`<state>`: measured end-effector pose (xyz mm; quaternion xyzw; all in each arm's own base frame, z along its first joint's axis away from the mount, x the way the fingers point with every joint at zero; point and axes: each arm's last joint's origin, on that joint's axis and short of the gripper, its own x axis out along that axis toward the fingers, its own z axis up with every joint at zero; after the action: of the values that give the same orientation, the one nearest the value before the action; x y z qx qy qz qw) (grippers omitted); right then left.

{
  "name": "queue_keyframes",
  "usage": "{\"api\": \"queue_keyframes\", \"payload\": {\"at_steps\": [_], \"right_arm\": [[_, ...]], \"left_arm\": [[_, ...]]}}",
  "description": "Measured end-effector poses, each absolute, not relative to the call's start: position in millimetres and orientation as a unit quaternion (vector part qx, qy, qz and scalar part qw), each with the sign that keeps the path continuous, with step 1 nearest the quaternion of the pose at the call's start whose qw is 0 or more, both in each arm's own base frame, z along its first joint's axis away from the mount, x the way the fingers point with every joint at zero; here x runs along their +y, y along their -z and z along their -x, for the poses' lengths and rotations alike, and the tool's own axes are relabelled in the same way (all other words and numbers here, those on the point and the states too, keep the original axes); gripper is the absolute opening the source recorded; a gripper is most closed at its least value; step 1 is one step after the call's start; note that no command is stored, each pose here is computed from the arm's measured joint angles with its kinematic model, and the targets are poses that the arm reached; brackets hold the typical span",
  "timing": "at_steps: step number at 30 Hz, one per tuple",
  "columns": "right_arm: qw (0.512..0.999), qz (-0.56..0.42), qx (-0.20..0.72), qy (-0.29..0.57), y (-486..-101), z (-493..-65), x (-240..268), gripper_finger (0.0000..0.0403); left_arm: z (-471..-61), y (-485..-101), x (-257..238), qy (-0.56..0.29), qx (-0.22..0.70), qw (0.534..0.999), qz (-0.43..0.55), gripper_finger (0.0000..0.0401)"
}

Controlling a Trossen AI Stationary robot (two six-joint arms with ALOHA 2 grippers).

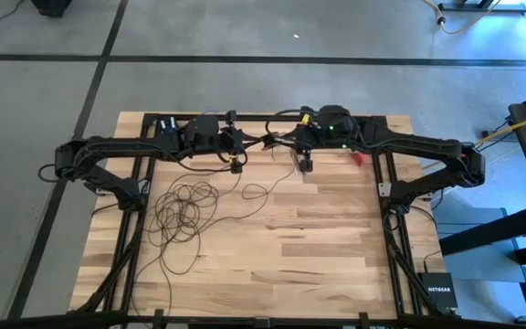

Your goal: Coiling cords

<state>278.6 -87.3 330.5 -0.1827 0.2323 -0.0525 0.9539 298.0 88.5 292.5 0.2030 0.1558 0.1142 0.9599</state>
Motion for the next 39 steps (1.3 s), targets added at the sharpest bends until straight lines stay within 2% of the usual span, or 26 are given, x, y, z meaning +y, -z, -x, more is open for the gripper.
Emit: {"api": "queue_keyframes", "payload": {"at_steps": [5, 10, 18, 25, 34, 39], "right_arm": [[0.951, 0.194, 0.236, 0.050, -330.8, -278.3, -87.3, 0.0140], [0.945, 0.217, 0.237, 0.053, -333.4, -275.6, -86.9, 0.0164], [0.945, 0.231, 0.225, 0.053, -346.9, -260.8, -77.9, 0.0166], [0.937, 0.250, 0.214, 0.114, -365.0, -242.8, -60.8, 0.0166], [0.895, 0.211, 0.316, 0.234, -349.7, -234.5, -43.8, 0.0166], [0.884, 0.186, 0.320, 0.286, -347.4, -232.5, -35.5, 0.0166]], "left_arm": [[-298.2, -292.3, 88.4, -0.114, 0.157, 0.960, -0.203, 0.0001], [-298.2, -292.4, 88.5, -0.115, 0.156, 0.960, -0.203, 0.0001], [-298.0, -291.9, 88.7, -0.116, 0.158, 0.959, -0.203, 0.0001], [-298.6, -294.6, 88.9, -0.121, 0.143, 0.962, -0.199, 0.0001], [-299.3, -307.9, 94.1, -0.213, 0.037, 0.967, -0.138, 0.0001], [-297.4, -312.0, 101.3, -0.247, -0.025, 0.960, -0.131, 0.0000]]}}
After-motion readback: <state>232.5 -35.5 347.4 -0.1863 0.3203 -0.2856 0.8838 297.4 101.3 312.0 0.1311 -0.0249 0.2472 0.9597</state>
